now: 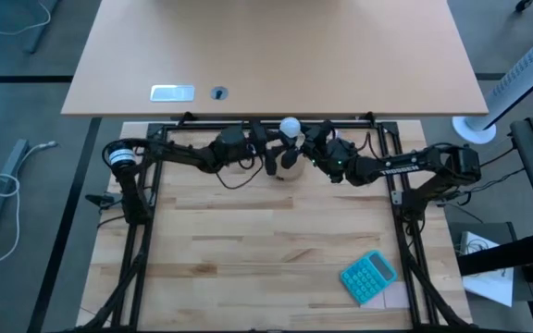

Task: Screw lightbulb
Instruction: Insert the lightbulb into the lamp

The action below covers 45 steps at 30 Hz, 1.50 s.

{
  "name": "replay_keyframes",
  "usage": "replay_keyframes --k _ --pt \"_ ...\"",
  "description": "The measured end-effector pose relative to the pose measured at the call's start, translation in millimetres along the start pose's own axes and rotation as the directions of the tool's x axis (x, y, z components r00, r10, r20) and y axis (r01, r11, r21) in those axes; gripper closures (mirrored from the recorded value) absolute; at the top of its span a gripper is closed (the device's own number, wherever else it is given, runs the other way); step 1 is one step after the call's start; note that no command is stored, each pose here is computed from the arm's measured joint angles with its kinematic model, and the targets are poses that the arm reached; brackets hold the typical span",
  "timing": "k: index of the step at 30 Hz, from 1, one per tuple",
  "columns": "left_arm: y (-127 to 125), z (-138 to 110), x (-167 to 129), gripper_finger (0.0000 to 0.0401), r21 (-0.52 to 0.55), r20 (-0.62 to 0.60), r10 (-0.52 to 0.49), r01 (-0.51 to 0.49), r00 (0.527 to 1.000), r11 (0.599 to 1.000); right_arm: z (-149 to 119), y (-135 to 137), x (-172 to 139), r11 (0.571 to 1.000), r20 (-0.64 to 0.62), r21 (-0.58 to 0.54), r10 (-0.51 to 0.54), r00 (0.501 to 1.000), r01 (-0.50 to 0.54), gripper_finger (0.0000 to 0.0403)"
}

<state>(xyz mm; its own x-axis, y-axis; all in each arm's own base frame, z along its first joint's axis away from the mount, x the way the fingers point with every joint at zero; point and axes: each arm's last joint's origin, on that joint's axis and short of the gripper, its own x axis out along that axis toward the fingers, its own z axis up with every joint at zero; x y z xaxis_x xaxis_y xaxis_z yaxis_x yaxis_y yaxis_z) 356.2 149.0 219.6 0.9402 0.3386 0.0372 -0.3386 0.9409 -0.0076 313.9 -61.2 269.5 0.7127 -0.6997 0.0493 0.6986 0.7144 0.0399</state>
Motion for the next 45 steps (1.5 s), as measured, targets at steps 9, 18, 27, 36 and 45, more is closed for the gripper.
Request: replay_keyframes --k 9,18,27,36,45 --pt "-13.5 -2.6 0.1 0.0246 0.005 -0.001 0.077 -0.077 0.997 0.997 -1.1 -0.2 -1.2 1.0 -0.023 -0.018 0.01 1.0 -0.011 0.0159" --pt "-8.8 -2.6 -2.0 0.0135 0.091 -0.048 0.041 -0.037 0.998 0.995 -4.5 0.1 -0.9 1.0 -0.04 0.001 0.013 0.999 -0.013 0.0157" --pt "17.6 -2.9 -7.0 0.0088 0.088 -0.085 -0.199 0.206 0.976 0.975 -7.4 0.8 -1.7 0.999 -0.053 0.025 0.041 0.998 -0.04 0.0155" --pt "41.6 -7.9 -4.1 0.0086 0.132 -0.06 -0.532 0.535 0.845 0.834 -11.0 0.8 -3.0 0.995 -0.063 0.028 0.092 0.994 -0.091 0.0157" --pt "60.8 -5.0 -0.8 0.0086 0.073 -0.082 -0.576 0.581 0.813 0.81 -11.4 1.2 -3.0 0.993 -0.065 0.024 0.115 0.991 -0.114 0.0159"
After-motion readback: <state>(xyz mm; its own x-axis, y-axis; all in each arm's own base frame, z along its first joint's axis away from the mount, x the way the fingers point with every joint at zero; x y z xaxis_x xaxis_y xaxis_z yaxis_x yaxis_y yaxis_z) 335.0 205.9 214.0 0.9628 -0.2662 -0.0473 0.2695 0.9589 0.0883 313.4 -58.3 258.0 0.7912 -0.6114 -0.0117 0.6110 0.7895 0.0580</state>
